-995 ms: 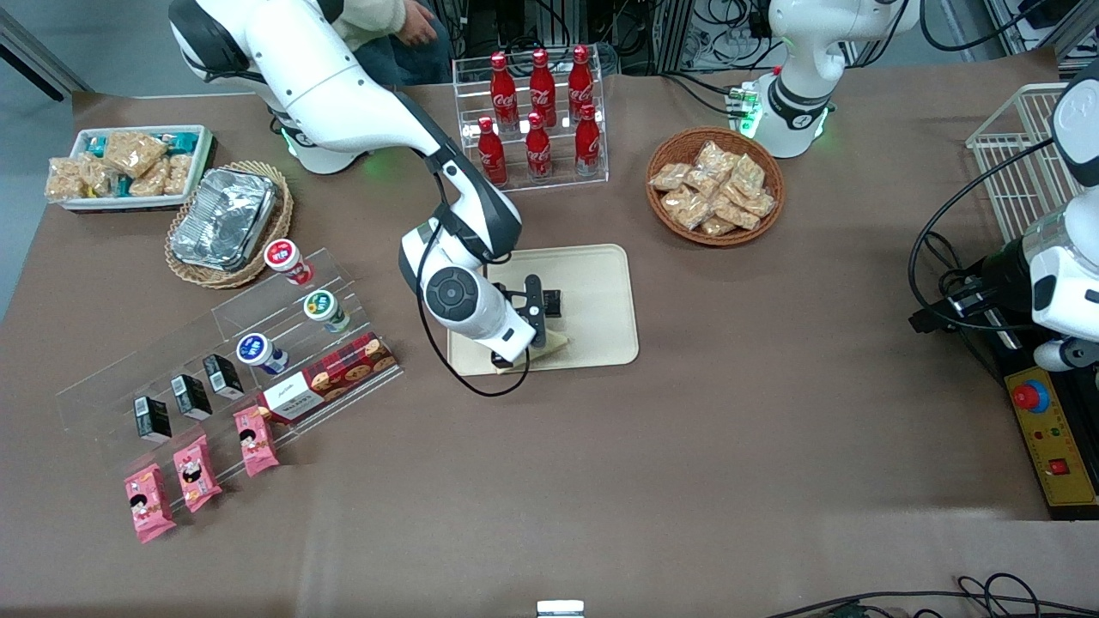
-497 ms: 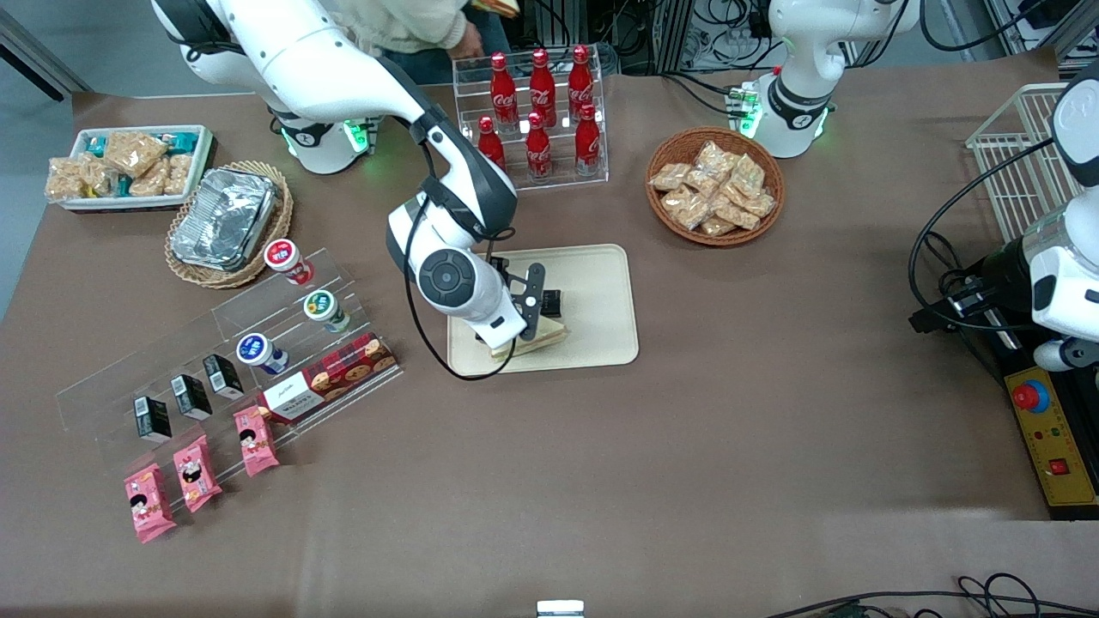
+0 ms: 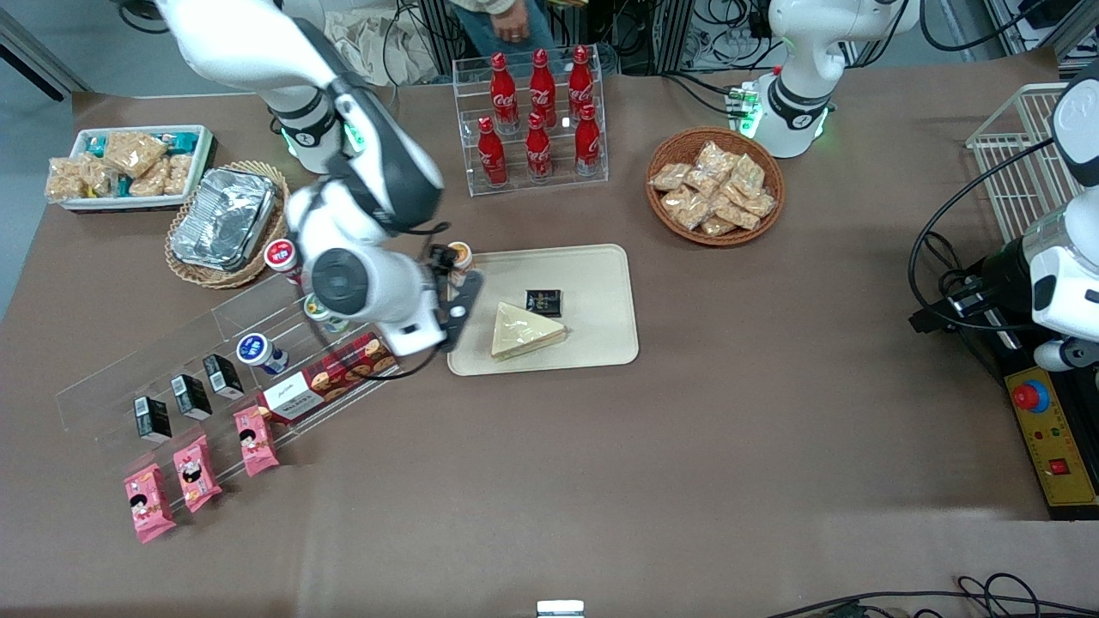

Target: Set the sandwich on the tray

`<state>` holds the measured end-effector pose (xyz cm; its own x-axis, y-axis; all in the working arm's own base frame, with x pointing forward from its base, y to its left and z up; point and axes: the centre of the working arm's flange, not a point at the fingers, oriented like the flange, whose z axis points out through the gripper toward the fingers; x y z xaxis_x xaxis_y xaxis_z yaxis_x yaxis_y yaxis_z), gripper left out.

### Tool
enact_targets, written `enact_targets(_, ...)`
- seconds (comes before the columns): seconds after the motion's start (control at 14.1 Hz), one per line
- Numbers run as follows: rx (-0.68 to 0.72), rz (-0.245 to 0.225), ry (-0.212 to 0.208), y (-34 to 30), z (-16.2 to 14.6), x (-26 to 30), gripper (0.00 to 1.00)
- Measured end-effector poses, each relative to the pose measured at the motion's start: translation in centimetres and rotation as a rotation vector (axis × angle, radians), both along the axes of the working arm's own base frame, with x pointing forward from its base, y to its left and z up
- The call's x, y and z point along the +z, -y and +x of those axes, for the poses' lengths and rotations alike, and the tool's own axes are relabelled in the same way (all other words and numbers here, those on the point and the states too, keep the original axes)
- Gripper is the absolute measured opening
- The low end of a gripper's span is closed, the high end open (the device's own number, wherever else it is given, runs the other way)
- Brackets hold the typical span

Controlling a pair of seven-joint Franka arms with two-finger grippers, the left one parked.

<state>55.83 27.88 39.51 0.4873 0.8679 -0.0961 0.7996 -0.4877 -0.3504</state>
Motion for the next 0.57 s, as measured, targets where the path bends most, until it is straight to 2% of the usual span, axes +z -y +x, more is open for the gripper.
enact_targets(0.21,-0.114,-0.058,0.088,9.7,3.3,3.9,0.99)
enact_targets(0.43,-0.152,-0.172,0.186,16.1,5.1,7.2,0.99)
enact_targets(0.57,-0.192,-0.208,0.203,19.5,5.8,7.8,0.99)
